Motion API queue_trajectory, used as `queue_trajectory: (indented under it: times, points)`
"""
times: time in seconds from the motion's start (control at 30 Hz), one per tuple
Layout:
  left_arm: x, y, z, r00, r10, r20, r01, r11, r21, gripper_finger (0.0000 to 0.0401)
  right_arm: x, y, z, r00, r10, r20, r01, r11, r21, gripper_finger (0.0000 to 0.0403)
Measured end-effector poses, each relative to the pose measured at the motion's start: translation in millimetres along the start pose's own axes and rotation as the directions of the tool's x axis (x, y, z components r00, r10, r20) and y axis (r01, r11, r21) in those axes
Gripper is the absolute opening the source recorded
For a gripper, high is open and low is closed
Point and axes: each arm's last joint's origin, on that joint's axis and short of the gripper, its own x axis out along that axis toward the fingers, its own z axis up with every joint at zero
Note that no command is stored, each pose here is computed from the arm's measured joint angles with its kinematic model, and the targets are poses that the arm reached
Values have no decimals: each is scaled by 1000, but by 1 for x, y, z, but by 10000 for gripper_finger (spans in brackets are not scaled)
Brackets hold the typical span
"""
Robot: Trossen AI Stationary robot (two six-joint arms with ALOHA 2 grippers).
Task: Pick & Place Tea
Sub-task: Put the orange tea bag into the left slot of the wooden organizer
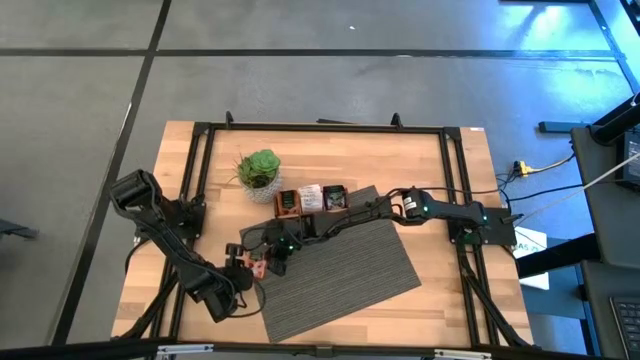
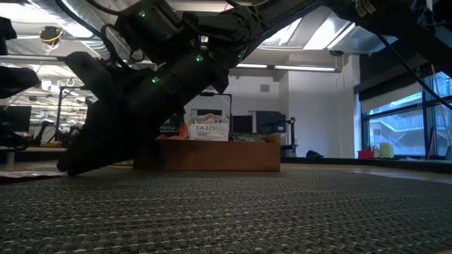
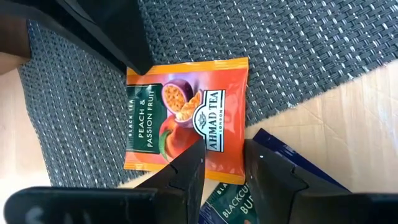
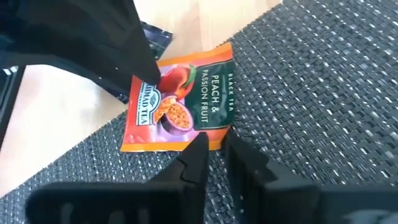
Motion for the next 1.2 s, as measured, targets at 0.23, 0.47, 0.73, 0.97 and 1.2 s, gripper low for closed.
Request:
queue_trajectory:
  times: [0.23,0.47,0.73,0.97,1.2]
  points:
    - [1,0,0,1000,0,-1,0,1000,4,109,-2,-10,6,999,34,-1,-34,989,144,113]
    - [1,0,0,1000,-5,-5,5,1000,6,109,-2,-9,6,999,51,2,-51,990,129,118]
    - [4,3,2,999,27,20,-26,1000,-14,109,-2,-9,5,999,45,-17,-42,988,150,118]
    - [7,6,7,1000,17,10,-17,999,-43,109,-3,-8,3,998,55,-32,-49,984,173,118]
    - [7,6,7,1000,18,10,-18,999,-43,109,-4,-8,0,994,52,-93,-37,988,153,118]
